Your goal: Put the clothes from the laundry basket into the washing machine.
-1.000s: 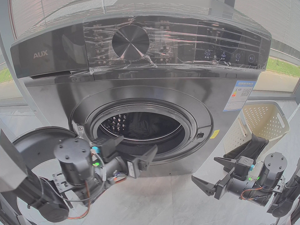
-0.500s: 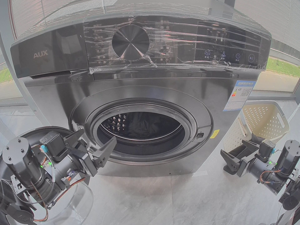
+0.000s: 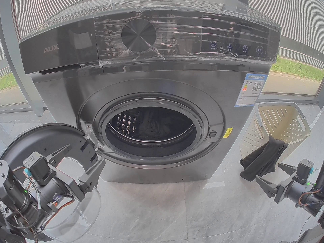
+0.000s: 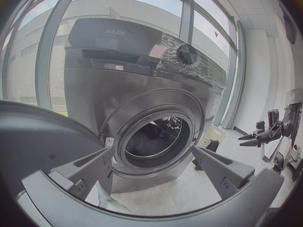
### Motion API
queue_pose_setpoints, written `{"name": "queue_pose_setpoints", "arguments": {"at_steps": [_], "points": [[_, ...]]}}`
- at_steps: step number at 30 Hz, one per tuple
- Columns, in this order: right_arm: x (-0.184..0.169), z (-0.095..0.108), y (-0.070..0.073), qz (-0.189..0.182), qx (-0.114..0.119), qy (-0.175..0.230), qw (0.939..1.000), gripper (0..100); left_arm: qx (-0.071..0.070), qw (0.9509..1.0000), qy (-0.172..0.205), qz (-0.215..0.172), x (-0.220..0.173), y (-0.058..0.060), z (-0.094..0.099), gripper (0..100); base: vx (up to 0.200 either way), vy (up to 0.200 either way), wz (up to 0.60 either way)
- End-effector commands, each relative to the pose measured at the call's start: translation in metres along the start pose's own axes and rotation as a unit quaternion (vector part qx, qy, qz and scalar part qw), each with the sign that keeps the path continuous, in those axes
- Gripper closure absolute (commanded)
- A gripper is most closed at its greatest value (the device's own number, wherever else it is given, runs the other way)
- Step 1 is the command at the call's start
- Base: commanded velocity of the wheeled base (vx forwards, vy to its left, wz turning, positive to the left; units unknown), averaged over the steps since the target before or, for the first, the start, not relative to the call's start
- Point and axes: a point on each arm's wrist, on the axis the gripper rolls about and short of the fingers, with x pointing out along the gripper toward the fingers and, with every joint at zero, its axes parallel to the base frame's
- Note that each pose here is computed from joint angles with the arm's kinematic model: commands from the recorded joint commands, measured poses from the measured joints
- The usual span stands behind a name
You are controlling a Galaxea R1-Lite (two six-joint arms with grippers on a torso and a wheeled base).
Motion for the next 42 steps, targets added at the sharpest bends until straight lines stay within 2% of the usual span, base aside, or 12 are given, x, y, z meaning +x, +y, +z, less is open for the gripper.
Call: {"name": "queue_pose_setpoints", "arguments": {"at_steps": [1,7,16,18,20,25,27,29,33,36,39,42], "points": [[-0.048,-0.001,-0.008,0.001,0.006,-0.044,0.9990,0,0.004,0.9999,-0.006,0.015,-0.025,0.010,-0.004,0,-0.200,0.000,0.00],[-0.077,-0.012,-0.017,-0.039,0.005,-0.057,0.9976,0,-0.002,0.9990,-0.030,0.034,-0.045,0.017,0.005,0,-0.100,0.000,0.00],[-0.123,-0.040,-0.023,-0.089,0.013,-0.114,0.9894,0,0.004,0.9987,0.013,0.049,-0.100,0.032,-0.010,0,0.000,0.000,0.00],[-0.131,-0.045,-0.022,-0.112,0.016,-0.139,0.9838,0,0.012,0.9950,0.036,0.093,-0.113,0.040,-0.019,0,0.000,0.000,0.00],[-0.134,-0.049,-0.022,-0.126,0.016,-0.145,0.9813,0,0.011,0.9933,0.030,0.111,-0.123,0.043,-0.023,0,0.000,0.000,0.00],[-0.139,-0.066,-0.019,-0.134,0.013,-0.138,0.9812,0,0.013,0.9877,0.021,0.154,-0.138,0.046,-0.030,0,0.000,0.000,0.00],[-0.139,-0.066,-0.019,-0.134,0.013,-0.138,0.9812,0,0.013,0.9877,0.021,0.154,-0.138,0.046,-0.030,0,0.000,0.000,0.00],[-0.138,-0.069,-0.020,-0.140,0.021,-0.120,0.9826,0,0.008,0.9816,0.003,0.191,-0.147,0.047,-0.033,0,0.000,0.000,0.00],[-0.137,-0.070,-0.020,-0.151,0.019,-0.115,0.9816,0,0.017,0.9741,0.041,0.222,-0.158,0.046,-0.049,0,0.000,0.000,0.00],[-0.138,-0.070,-0.022,-0.197,0.011,-0.111,0.9740,0,0.019,0.9656,0.053,0.254,-0.166,0.045,-0.060,0,0.000,0.000,0.00],[-0.138,-0.070,-0.023,-0.216,0.015,-0.112,0.9697,0,0.021,0.9647,0.027,0.261,-0.169,0.041,-0.061,0,0.000,0.000,0.00],[-0.138,-0.070,-0.023,-0.212,0.016,-0.112,0.9707,0,0.034,0.9655,0.004,0.258,-0.173,0.037,-0.062,0,0.000,0.000,0.00]]}}
